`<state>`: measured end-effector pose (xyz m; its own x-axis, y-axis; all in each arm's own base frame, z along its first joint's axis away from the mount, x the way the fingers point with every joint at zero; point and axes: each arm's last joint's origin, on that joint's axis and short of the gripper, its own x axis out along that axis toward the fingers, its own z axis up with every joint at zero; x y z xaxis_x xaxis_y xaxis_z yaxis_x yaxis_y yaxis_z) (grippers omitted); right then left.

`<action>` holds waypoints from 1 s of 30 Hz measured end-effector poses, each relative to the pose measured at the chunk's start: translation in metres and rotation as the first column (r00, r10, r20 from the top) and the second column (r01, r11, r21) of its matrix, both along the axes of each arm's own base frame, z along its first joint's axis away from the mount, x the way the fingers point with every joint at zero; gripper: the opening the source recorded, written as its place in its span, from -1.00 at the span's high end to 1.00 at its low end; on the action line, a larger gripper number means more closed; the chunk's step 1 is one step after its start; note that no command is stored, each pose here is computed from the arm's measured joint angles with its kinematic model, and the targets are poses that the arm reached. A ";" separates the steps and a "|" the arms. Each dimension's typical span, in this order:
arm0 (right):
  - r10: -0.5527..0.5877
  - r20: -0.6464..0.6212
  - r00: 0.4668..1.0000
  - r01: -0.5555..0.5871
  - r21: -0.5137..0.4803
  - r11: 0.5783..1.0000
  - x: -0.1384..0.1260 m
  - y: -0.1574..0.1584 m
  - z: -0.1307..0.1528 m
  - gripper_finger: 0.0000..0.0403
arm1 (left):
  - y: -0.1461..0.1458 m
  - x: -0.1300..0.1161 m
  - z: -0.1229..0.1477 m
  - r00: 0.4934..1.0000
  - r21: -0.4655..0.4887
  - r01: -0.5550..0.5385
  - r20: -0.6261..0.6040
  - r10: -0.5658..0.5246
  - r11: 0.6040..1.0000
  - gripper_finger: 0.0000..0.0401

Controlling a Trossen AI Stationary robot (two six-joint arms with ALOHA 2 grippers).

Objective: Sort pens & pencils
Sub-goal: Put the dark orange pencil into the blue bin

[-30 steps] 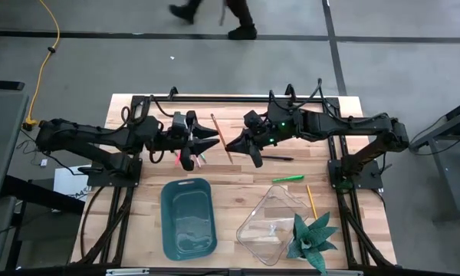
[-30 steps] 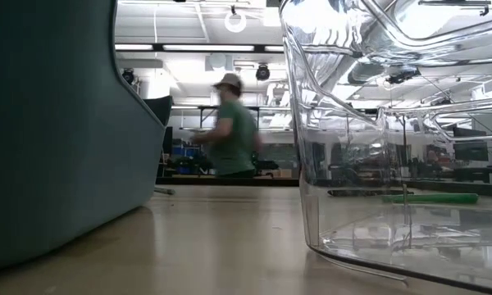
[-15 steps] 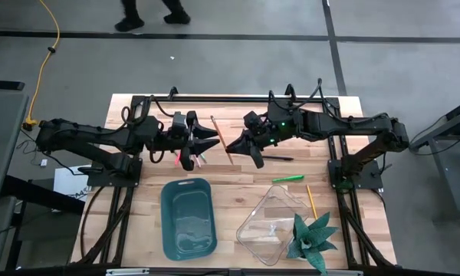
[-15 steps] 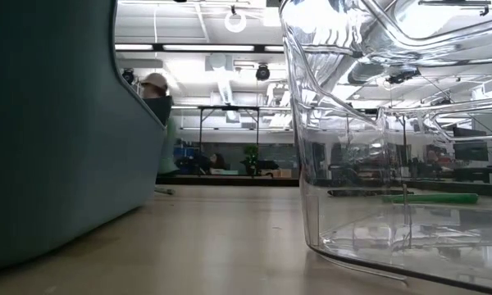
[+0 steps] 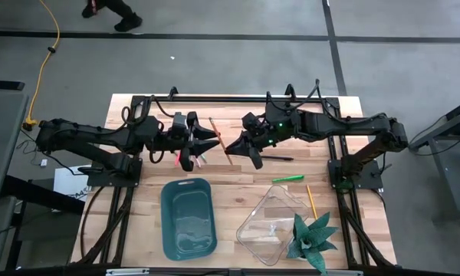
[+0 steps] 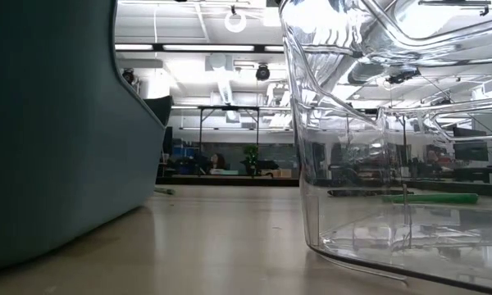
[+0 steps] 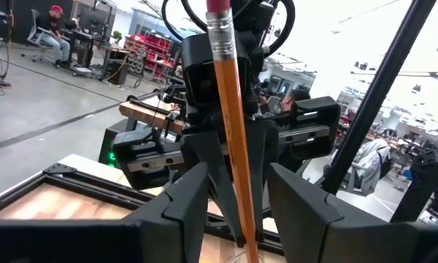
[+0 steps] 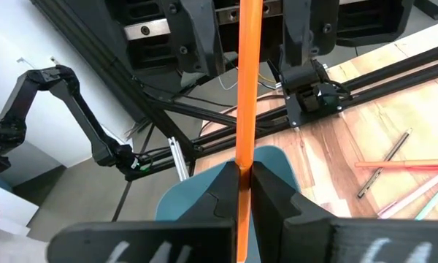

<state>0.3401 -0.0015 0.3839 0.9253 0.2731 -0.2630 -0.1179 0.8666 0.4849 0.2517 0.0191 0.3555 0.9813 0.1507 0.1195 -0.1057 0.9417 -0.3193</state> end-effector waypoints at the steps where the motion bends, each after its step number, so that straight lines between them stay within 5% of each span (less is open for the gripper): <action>1: 0.000 0.001 1.000 0.000 -0.001 1.000 0.000 0.000 0.000 0.99 | 0.000 0.000 0.000 1.000 0.000 0.004 -0.001 -0.004 1.000 0.35; 17: 0.007 0.005 1.000 -0.007 -0.002 1.000 0.000 0.000 0.000 0.99 | -0.001 0.000 0.000 1.000 0.024 0.026 -0.003 -0.026 0.999 0.87; 30: 0.019 0.004 1.000 -0.019 0.001 1.000 0.000 0.000 0.000 0.99 | -0.001 0.000 0.000 1.000 0.028 0.025 -0.003 -0.025 0.999 0.76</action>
<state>0.3399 -0.0011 0.3843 0.9211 0.2910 -0.2586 -0.1364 0.8634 0.4856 0.2518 0.0183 0.3556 0.9851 0.1224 0.1208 -0.0825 0.9526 -0.2928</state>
